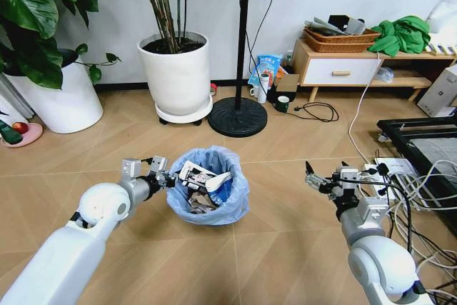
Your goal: Pick up the trash bin and place the garbage on the floor into it.
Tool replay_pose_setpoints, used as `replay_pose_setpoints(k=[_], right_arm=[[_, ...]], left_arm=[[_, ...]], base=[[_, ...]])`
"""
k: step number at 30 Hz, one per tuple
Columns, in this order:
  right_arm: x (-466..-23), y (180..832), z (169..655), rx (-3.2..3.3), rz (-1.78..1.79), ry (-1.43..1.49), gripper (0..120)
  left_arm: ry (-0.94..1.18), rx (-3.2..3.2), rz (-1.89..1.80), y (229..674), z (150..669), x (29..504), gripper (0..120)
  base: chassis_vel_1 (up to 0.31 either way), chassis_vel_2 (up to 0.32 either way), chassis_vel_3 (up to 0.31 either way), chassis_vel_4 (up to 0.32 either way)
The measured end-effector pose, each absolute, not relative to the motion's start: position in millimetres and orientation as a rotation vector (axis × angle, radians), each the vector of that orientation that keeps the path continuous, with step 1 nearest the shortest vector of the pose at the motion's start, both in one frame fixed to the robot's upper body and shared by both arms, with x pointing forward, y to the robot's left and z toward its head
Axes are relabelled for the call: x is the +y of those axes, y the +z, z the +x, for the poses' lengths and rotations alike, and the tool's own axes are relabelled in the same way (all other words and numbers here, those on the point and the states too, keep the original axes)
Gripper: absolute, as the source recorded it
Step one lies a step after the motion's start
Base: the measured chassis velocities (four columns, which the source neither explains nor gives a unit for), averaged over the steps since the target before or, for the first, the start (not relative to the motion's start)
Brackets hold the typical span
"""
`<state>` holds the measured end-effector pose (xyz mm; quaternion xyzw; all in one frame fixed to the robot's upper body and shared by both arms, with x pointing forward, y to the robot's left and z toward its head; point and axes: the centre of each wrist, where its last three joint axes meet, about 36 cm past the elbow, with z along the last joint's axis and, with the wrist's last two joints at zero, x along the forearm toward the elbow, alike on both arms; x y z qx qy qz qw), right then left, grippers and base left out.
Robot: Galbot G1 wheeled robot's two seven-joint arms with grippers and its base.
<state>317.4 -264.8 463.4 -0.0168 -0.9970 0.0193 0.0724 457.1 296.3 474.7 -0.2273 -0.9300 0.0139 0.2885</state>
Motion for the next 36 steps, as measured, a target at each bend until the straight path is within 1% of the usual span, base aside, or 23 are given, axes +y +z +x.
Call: replay_pose_setpoints(k=[23, 36], right_arm=[[-262.7, 456.5, 312.8, -2.987, -0.044, 0.094, 100], [-263.7, 455.0, 313.8, -2.988, -0.020, 0.105, 100]], left_arm=[[0.028, -2.484, -0.590, 476.8, 445.4, 304.4, 0], [0.027, -2.481, -0.585, 476.4, 442.1, 307.4, 0]], base=[[0.076, 0.076, -0.073, -0.078], [0.109, 0.112, -0.121, -0.112]])
